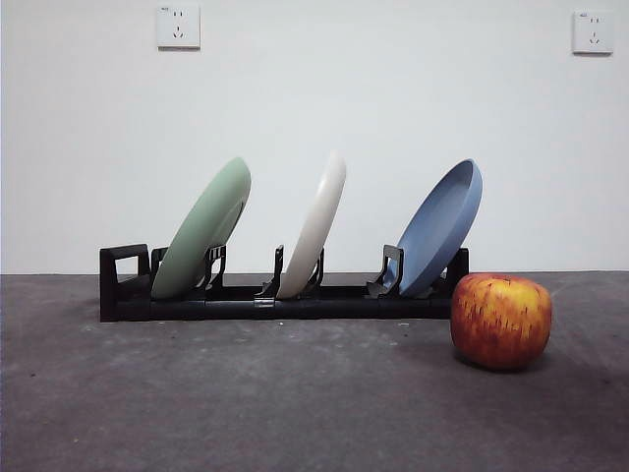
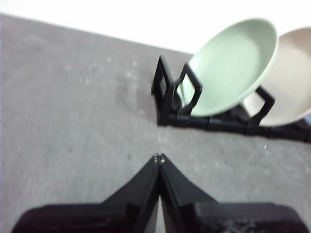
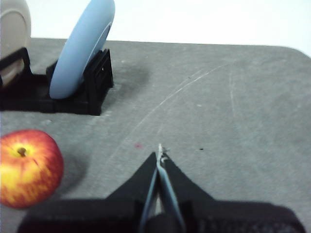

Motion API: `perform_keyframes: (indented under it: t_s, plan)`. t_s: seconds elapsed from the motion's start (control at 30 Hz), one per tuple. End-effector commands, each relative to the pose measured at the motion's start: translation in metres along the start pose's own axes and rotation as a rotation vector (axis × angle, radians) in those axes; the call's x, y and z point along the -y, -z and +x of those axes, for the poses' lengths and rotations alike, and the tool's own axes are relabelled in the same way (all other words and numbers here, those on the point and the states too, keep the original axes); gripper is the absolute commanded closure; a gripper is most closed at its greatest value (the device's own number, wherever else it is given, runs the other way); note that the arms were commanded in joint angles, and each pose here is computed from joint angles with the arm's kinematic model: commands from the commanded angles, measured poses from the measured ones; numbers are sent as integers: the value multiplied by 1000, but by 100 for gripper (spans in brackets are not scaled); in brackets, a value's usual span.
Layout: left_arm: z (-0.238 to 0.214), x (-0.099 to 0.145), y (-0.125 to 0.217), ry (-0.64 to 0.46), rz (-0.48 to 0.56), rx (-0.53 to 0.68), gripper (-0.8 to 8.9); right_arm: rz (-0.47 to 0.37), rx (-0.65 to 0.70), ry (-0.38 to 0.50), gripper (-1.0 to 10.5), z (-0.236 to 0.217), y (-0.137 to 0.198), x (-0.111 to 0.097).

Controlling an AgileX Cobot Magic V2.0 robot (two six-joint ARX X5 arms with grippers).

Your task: Take the green plate from the plate rack,put the plate on the table,take the apple from the table,put the apple in the plate

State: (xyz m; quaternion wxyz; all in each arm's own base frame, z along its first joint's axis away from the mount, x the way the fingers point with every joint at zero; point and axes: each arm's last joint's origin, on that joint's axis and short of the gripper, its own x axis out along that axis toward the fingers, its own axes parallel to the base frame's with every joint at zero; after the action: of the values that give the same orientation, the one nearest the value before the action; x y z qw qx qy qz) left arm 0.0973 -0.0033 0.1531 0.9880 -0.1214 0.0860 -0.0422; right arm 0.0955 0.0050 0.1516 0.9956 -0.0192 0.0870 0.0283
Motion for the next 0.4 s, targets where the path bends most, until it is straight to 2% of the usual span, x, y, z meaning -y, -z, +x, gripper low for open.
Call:
perform_keyframes:
  t_s: [0.03,0.1,0.2,0.27,0.4]
  plan:
    - [0,0,0,5,-25,12,817,215,-3,-9,963,0,1,0]
    - [0,0,0,10,-50,12,817,335,-3,-9,963,0,1,0]
    - [-1,2,-4,42,-95,15,818,470,11,-17,963,-1,-4,0]
    - [-3,5,-11,79,-124,23,819,506,32,-45,963,-4,-13,-1]
    - [-11,13,-35,147,-130,45,819,500,92,-80,963,-15,-43,0]
